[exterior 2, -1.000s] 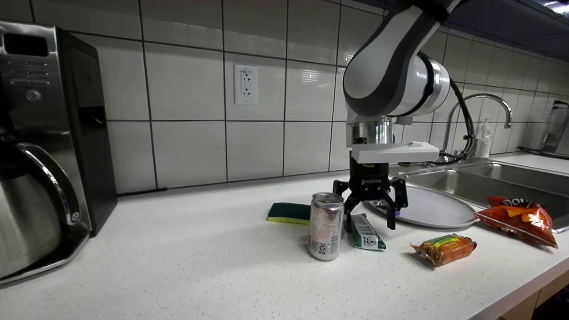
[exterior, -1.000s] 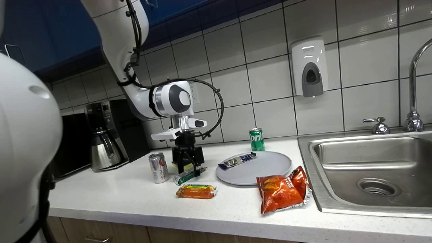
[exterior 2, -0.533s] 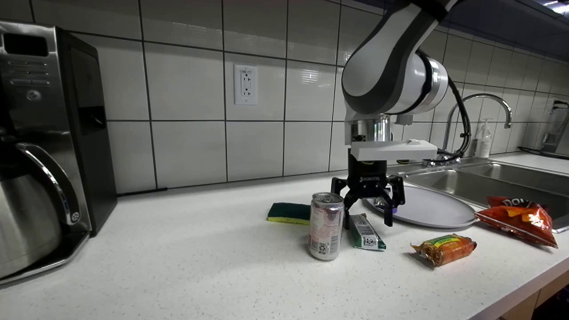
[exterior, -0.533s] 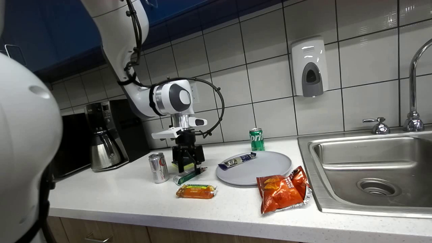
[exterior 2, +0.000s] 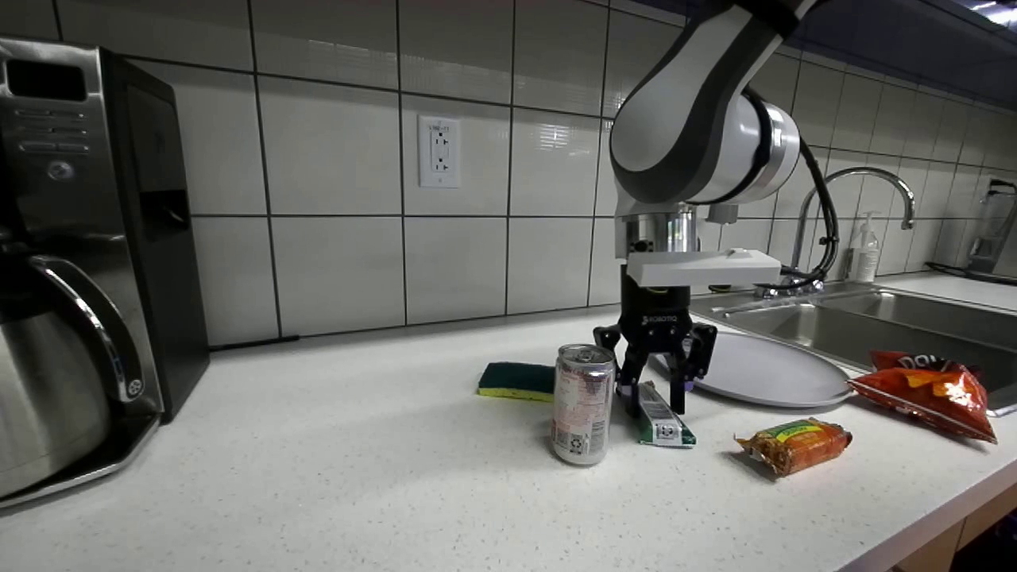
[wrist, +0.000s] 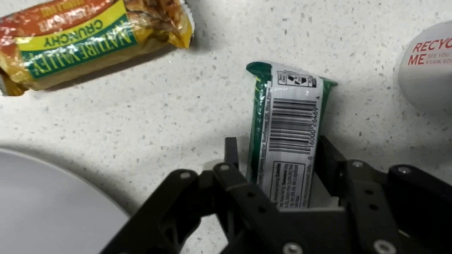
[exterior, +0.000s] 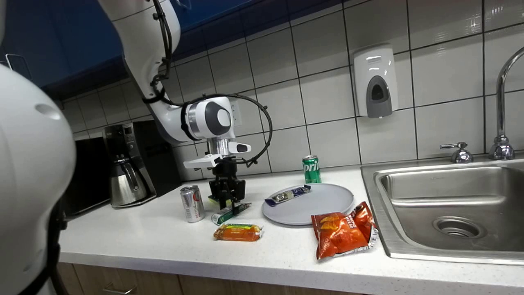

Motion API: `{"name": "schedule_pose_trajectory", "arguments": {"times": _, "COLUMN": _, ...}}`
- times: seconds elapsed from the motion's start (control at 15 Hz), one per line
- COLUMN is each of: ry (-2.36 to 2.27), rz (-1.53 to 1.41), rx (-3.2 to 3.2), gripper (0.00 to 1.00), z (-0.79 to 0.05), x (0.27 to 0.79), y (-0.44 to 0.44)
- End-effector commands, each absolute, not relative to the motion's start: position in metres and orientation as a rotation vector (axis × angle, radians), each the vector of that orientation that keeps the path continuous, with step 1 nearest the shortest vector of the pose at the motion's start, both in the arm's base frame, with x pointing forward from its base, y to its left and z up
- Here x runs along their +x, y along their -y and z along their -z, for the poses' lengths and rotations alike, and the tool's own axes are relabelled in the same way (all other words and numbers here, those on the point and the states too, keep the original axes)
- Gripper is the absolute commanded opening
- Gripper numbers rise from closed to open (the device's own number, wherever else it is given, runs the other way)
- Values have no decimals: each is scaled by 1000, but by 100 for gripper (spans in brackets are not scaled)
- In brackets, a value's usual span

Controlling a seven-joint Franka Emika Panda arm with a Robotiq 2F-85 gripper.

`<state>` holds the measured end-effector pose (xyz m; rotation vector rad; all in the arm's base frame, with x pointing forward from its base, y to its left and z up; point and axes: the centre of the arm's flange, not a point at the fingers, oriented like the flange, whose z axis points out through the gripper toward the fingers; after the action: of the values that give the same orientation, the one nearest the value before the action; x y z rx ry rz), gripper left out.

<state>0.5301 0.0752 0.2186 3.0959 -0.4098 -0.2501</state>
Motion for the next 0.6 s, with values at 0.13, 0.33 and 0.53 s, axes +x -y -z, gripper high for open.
{"name": "schedule_pose_trajectory", "arguments": {"times": 0.13, "ry": 364, "rz": 246, "rx": 3097, "gripper": 16, "z": -227, "x": 534, "y": -78}}
{"name": "schedule_pose_trajectory", "arguments": {"times": 0.33, "ry": 380, "rz": 218, "rx": 3095, "gripper": 16, "z": -238, "x": 538, "y": -74}}
{"name": "schedule_pose_trajectory", "arguments": {"times": 0.53, "ry": 406, "rz": 171, "rx": 3100, "gripper": 16, "z": -255, "x": 542, "y": -69}}
